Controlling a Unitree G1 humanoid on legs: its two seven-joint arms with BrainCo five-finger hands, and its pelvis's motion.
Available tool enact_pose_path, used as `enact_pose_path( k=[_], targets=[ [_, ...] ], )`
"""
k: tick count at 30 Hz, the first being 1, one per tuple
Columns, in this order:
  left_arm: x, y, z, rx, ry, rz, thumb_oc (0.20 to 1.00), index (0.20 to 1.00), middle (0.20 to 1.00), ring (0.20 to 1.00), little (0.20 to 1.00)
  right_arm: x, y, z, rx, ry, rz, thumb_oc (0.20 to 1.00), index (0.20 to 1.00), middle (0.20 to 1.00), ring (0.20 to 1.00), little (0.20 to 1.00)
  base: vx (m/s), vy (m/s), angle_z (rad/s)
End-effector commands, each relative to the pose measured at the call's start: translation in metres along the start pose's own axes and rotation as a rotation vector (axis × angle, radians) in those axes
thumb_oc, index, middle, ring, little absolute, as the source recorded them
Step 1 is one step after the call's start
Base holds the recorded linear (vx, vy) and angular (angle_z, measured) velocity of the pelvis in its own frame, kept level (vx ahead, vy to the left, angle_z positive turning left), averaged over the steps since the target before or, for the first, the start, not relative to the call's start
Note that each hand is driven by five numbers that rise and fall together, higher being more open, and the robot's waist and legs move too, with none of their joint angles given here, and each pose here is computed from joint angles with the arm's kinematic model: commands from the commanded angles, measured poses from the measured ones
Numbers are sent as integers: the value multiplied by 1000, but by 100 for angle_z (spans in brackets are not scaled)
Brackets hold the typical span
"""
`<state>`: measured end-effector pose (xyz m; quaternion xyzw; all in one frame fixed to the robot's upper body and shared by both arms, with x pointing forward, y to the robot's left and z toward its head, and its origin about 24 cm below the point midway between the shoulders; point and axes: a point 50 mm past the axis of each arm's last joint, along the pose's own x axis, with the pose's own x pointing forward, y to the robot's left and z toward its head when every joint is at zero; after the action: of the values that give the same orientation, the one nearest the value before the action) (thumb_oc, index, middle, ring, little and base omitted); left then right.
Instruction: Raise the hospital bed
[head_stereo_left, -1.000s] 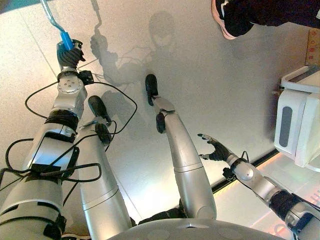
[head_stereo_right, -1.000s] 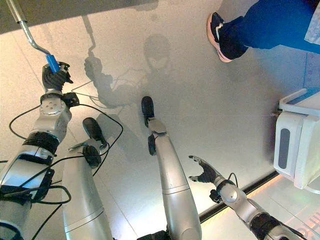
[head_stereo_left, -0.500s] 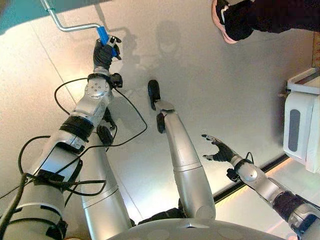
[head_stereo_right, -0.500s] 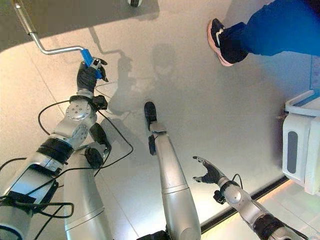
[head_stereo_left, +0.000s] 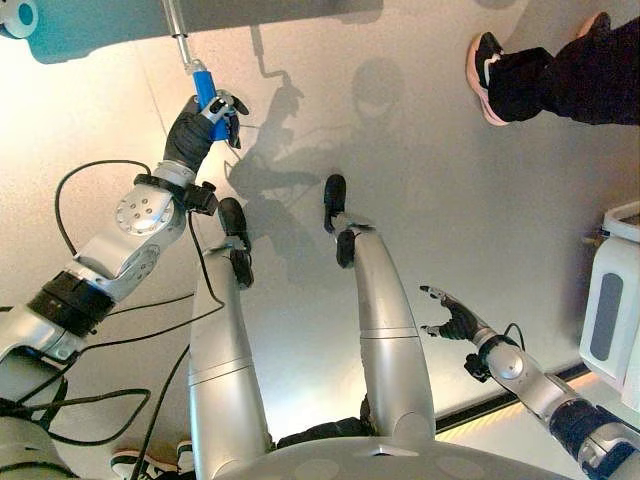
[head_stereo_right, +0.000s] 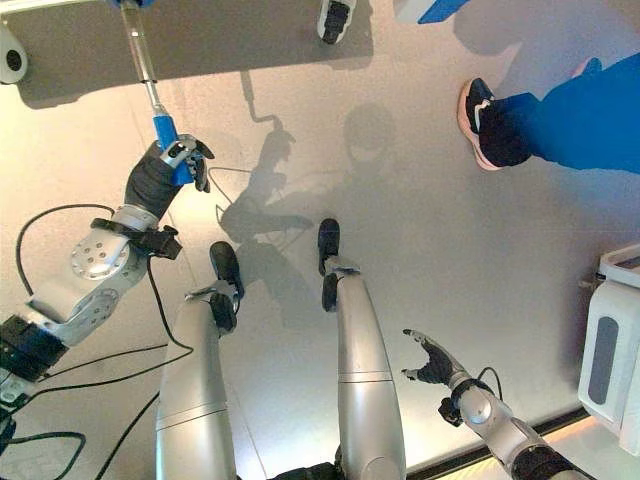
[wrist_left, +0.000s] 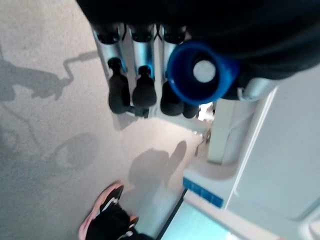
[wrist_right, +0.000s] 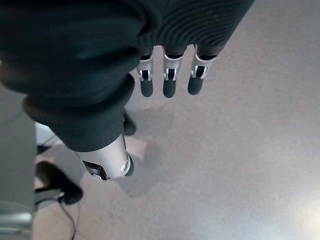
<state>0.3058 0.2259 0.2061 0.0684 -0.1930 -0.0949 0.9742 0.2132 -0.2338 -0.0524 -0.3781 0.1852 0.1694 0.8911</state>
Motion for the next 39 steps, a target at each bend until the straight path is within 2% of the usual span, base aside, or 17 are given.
enact_pose_path(
  k=[1, 4, 5, 9, 11, 19, 25, 27, 39],
  targets=[
    [-12, -42, 69, 11, -388, -280, 200, 200, 200, 200, 200, -30, 10, -35, -29, 117, 63, 1000, 1000, 1000, 1000, 1000, 2, 6, 11],
    [-12, -41, 69, 11, -388, -280, 200, 200, 200, 200, 200, -29, 10, -35, -29, 117, 63, 1000, 1000, 1000, 1000, 1000, 0, 0, 5],
    [-28, -17, 57, -19, -352, -151, 200, 200, 200, 200, 200, -35, 15, -43, -7, 153, 61, 1000, 1000, 1000, 1000, 1000, 15, -2, -5],
    [-36, -8, 50, -21, -317, -103, 200, 200, 200, 200, 200, -35, 15, -43, -2, 153, 58, 1000, 1000, 1000, 1000, 1000, 17, 9, 2],
    [-45, 14, 30, -18, -248, 32, 200, 200, 200, 200, 200, -35, 16, -41, 11, 137, 58, 1000, 1000, 1000, 1000, 1000, 41, 37, 4],
    [-53, 43, -24, -46, -77, 313, 200, 200, 200, 200, 200, -31, 14, -36, 16, 117, 38, 1000, 1000, 1000, 1000, 1000, 26, 26, 0],
    [-50, 62, -48, -8, 12, 470, 200, 200, 200, 200, 200, -27, 11, -28, 17, 83, 24, 1000, 1000, 1000, 1000, 1000, 26, 40, -5],
    [-44, 76, -60, 32, 68, 567, 200, 200, 200, 200, 200, -24, 9, -22, 15, 57, 21, 1000, 1000, 1000, 1000, 1000, 23, 40, -4],
    [-18, 100, -76, 124, 228, 687, 200, 200, 200, 200, 200, -16, 12, -9, 28, 8, 58, 1000, 1000, 1000, 1000, 1000, 4, 18, -4]
  ],
)
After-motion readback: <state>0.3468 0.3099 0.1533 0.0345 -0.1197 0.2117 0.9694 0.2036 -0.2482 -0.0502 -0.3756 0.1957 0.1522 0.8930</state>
